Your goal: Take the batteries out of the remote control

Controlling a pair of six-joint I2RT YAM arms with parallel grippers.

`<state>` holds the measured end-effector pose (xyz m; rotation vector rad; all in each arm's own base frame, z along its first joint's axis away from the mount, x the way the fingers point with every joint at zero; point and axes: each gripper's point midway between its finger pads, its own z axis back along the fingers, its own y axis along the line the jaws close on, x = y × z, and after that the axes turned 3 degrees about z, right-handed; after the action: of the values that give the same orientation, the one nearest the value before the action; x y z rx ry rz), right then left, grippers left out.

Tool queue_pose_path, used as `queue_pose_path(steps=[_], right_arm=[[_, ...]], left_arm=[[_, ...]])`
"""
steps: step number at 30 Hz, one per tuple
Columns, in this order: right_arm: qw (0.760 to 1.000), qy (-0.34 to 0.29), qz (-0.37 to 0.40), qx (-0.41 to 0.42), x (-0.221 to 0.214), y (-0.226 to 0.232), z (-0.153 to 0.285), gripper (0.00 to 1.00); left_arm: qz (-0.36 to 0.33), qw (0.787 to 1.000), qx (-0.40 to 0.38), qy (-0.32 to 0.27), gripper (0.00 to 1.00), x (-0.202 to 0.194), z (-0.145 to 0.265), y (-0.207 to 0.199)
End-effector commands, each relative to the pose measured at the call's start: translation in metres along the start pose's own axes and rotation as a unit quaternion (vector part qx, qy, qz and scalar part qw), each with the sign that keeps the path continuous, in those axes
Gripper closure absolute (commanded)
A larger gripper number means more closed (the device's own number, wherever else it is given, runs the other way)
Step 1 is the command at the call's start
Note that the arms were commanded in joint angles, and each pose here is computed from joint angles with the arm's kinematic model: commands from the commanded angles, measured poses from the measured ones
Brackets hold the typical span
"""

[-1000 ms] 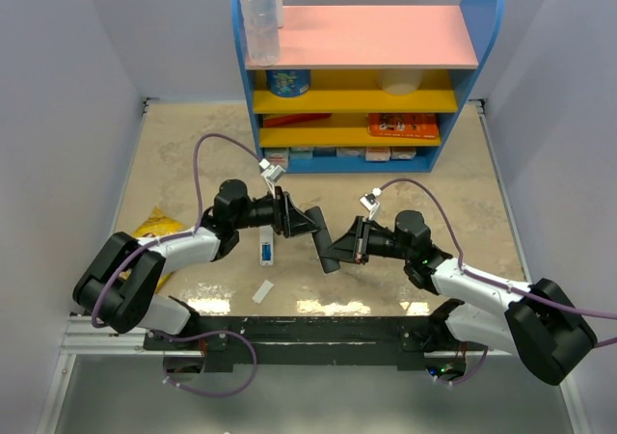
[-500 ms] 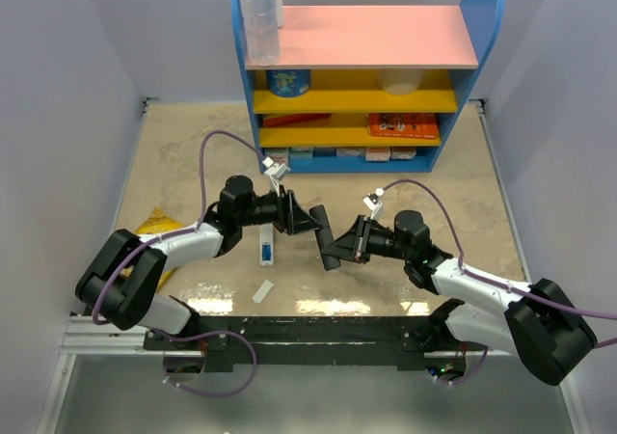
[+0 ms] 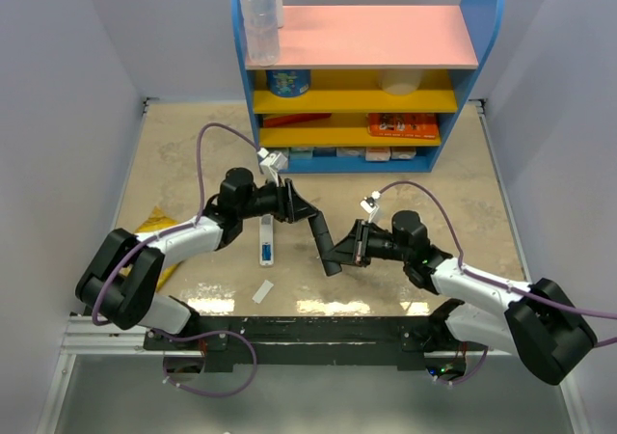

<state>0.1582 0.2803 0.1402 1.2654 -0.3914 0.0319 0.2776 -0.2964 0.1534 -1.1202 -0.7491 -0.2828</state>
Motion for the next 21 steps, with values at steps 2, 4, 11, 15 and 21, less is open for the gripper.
queue_pose_path(steps=[2, 4, 11, 15, 21], right_arm=[[0.995, -0.021, 0.090, -0.049, 0.020, -0.005, -0.004, 1.00], [0.991, -0.022, 0.109, -0.079, 0.025, -0.012, -0.003, 1.00], [0.962, -0.042, 0.164, -0.213, 0.052, -0.052, 0.004, 1.00], [0.920, -0.066, 0.202, -0.330, 0.078, -0.074, 0.023, 1.00], [0.859, -0.026, 0.240, -0.451, 0.085, -0.102, 0.044, 1.00]], left_arm=[[-0.001, 0.999, 0.052, -0.005, 0.34, 0.013, -0.001, 0.011], [-0.001, 0.998, 0.066, -0.016, 0.26, 0.020, 0.004, 0.010], [0.016, 0.994, 0.107, -0.018, 0.23, 0.030, 0.008, 0.014], [0.023, 0.992, 0.122, -0.025, 0.22, 0.036, 0.011, 0.014], [0.038, 0.989, 0.140, -0.022, 0.22, 0.034, 0.009, 0.022]])
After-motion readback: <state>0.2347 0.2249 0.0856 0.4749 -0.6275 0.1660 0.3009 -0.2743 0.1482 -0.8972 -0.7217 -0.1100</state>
